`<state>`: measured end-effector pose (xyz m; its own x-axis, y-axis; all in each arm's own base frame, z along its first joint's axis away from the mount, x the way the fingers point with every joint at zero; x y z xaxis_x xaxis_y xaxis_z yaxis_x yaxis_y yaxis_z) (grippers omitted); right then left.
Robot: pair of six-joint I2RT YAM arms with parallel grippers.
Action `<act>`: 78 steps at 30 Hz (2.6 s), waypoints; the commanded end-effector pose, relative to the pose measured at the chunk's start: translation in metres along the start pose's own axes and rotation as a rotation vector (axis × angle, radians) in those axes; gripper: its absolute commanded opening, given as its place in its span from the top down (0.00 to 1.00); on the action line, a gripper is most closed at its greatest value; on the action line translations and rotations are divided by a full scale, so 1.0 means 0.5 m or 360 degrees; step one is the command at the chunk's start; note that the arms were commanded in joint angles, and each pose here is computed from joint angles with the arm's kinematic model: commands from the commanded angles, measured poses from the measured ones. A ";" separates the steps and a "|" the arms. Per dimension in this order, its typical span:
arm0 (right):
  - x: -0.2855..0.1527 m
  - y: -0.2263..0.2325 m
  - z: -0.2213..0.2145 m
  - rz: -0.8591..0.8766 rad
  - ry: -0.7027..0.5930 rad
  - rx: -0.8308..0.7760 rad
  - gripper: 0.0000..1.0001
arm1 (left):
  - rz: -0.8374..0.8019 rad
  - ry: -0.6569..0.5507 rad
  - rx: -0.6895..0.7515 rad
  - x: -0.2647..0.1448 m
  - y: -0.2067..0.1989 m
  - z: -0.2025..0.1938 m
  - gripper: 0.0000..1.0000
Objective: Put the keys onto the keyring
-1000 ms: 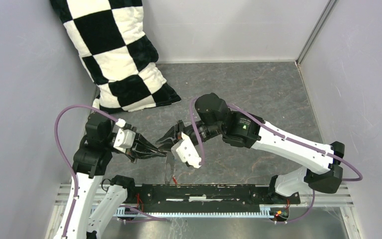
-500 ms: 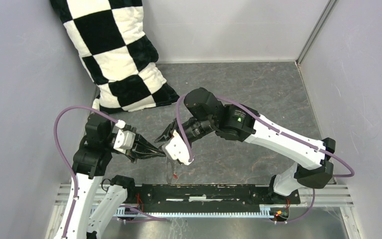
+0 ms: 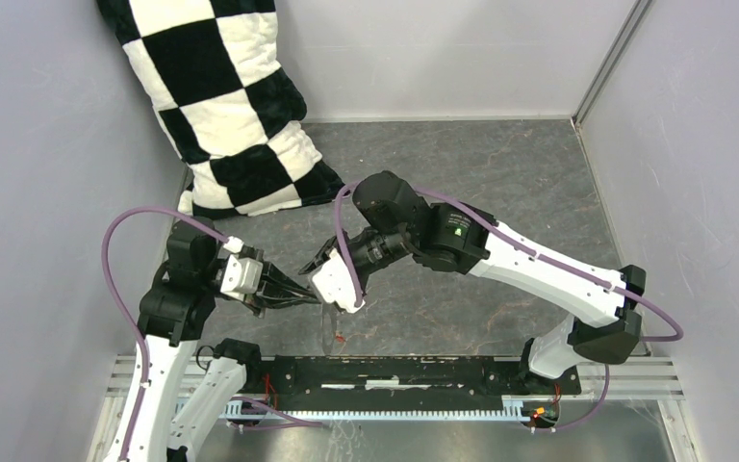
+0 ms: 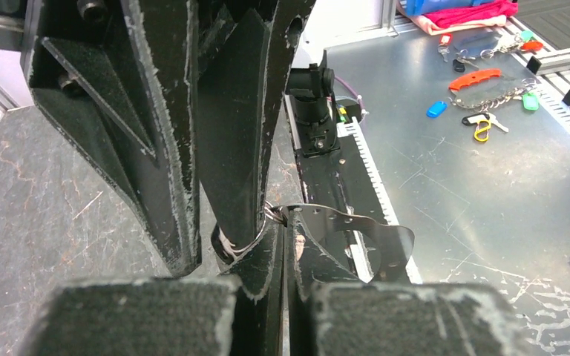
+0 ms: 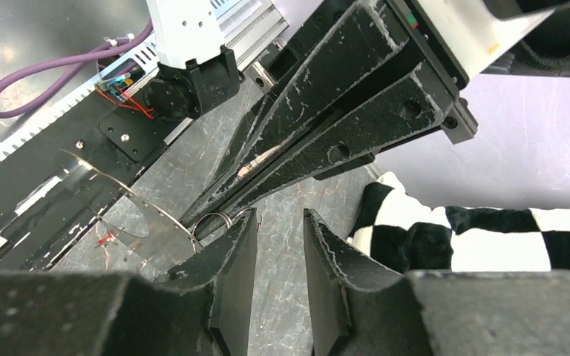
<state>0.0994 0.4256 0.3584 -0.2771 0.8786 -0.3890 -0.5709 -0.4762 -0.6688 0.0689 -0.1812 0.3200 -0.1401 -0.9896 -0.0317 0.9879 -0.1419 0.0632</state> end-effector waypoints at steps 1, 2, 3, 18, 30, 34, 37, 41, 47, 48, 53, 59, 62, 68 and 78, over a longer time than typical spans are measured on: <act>0.001 -0.019 -0.021 -0.0128 0.0017 0.0106 0.64 | -0.0127 -0.0079 0.0272 0.002 -0.030 0.059 0.98; -0.002 -0.019 -0.016 -0.0145 -0.0006 0.0134 0.63 | -0.0119 -0.0076 0.0292 0.002 -0.029 0.061 0.98; -0.006 -0.023 -0.010 -0.0174 -0.0035 0.0148 0.62 | -0.0112 -0.0073 0.0309 0.002 -0.029 0.062 0.98; -0.041 -0.009 0.006 -0.0099 -0.0173 0.0308 0.53 | -0.0039 -0.0035 0.0414 -0.001 -0.020 0.079 0.98; -0.047 -0.032 0.005 -0.0121 -0.0160 0.0354 0.48 | -0.0062 -0.0046 0.0346 -0.001 -0.024 0.074 0.98; -0.039 -0.040 0.010 -0.0127 -0.0203 0.0372 0.51 | -0.0072 -0.0052 0.0327 0.000 -0.019 0.069 0.98; -0.040 -0.042 0.017 -0.0137 -0.0230 0.0368 0.57 | -0.0067 -0.0046 0.0313 0.000 -0.017 0.063 0.98; -0.061 -0.049 -0.006 -0.0238 -0.0174 0.0413 0.67 | -0.0024 -0.0013 0.0287 -0.002 -0.011 0.049 0.98; -0.166 -0.087 -0.148 -0.0814 0.0095 0.0619 0.56 | 0.0016 0.0018 0.0223 -0.003 -0.006 0.028 0.98; -0.188 -0.091 -0.176 -0.0928 0.0133 0.0680 0.56 | 0.0015 0.0016 0.0229 -0.003 -0.008 0.029 0.98; -0.244 0.005 -0.305 -0.1213 0.0400 0.0910 0.46 | 0.0108 0.0070 0.0280 -0.009 0.002 0.035 0.98; -0.190 0.220 -0.364 -0.1071 0.0373 0.1151 0.40 | 0.0411 0.0149 0.0304 -0.027 0.076 0.026 0.98; -0.124 0.283 -0.321 -0.0978 0.0179 0.1147 0.40 | 0.0500 0.0109 0.0319 -0.030 0.101 0.040 0.98; 0.038 0.361 -0.261 -0.0633 0.0090 0.1009 0.43 | 0.0614 0.0119 0.0251 -0.038 0.133 0.038 0.98; 0.211 0.391 -0.181 -0.0232 -0.0176 0.0764 0.49 | 0.0646 0.0184 0.0135 -0.044 0.133 -0.003 0.98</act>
<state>0.0467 0.3794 0.0875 -0.1297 0.9146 -0.3831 -0.9421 -0.2342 -0.2401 0.1352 -0.1698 0.3263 0.2543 -0.9624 -0.0953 0.9517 0.2315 0.2015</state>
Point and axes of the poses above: each gripper's point midway between its finger pads, its own x axis out along the fingers, its own y axis along the line the jaws close on, z = x × y, the point moved 1 cm from there along -x, back along the fingers, and after that the axes turned 5 degrees about -x, right-handed, at the moved point
